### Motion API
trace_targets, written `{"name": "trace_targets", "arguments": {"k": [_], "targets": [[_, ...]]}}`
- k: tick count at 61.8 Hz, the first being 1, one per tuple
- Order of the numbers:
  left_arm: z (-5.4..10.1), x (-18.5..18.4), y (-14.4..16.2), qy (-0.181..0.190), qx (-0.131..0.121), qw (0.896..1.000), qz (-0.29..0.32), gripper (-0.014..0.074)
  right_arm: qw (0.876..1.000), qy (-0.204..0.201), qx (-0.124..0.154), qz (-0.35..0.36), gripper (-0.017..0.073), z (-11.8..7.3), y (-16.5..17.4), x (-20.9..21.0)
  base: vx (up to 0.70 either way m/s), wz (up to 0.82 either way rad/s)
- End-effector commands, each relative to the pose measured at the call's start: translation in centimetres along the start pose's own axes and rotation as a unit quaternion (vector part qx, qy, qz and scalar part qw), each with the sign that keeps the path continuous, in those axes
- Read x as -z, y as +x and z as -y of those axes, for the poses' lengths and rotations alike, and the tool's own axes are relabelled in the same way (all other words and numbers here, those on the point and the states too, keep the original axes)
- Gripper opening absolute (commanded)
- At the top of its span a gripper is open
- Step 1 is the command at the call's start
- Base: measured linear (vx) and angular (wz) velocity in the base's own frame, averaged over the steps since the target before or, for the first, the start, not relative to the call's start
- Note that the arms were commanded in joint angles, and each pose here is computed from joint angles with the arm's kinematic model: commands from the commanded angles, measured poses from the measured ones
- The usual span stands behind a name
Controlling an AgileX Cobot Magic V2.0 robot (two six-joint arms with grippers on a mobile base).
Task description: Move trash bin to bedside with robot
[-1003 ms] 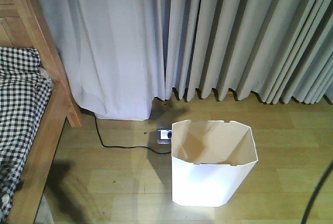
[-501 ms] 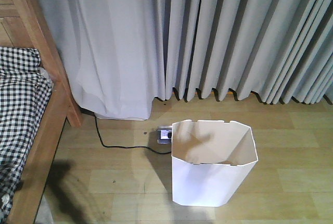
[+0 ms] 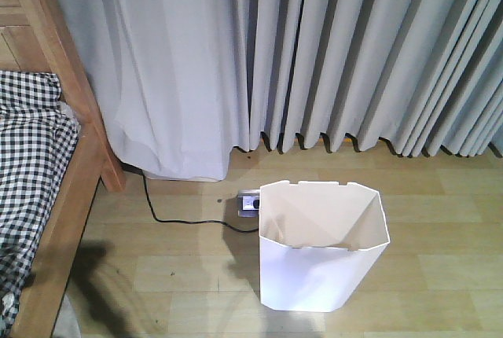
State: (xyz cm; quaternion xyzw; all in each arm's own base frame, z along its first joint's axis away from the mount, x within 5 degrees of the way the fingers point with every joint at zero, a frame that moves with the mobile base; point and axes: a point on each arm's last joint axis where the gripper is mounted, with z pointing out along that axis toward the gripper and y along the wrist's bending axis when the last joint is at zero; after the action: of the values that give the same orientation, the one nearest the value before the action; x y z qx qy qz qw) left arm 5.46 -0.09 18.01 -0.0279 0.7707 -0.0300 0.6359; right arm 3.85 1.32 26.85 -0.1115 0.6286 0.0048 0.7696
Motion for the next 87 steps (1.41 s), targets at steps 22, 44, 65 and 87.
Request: {"name": "trace_targets", "arguments": {"k": [22, 44, 65, 87], "targets": [[0.0, -0.2, 0.2, 0.005, 0.008, 1.0, 0.028, -0.0006, 0.999, 0.028, -0.004, 0.032, -0.001, 0.6, -1.2, 0.2, 0.0, 0.0], [0.0, -0.2, 0.2, 0.005, 0.008, 1.0, 0.028, -0.0006, 0.999, 0.035, -0.009, 0.027, -0.001, 0.7, -0.9, 0.1, 0.0, 0.0], [0.0, -0.2, 0.2, 0.005, 0.008, 1.0, 0.028, -0.0006, 0.996, 0.058, -0.07, -0.012, -0.001, 0.6, 3.8, -0.3, 0.0, 0.0], [0.0, -0.2, 0.2, 0.005, 0.008, 1.0, 0.028, -0.0006, 0.991, 0.08, -0.087, -0.058, -0.001, 0.4, 7.1, -0.2, 0.0, 0.0]]}}
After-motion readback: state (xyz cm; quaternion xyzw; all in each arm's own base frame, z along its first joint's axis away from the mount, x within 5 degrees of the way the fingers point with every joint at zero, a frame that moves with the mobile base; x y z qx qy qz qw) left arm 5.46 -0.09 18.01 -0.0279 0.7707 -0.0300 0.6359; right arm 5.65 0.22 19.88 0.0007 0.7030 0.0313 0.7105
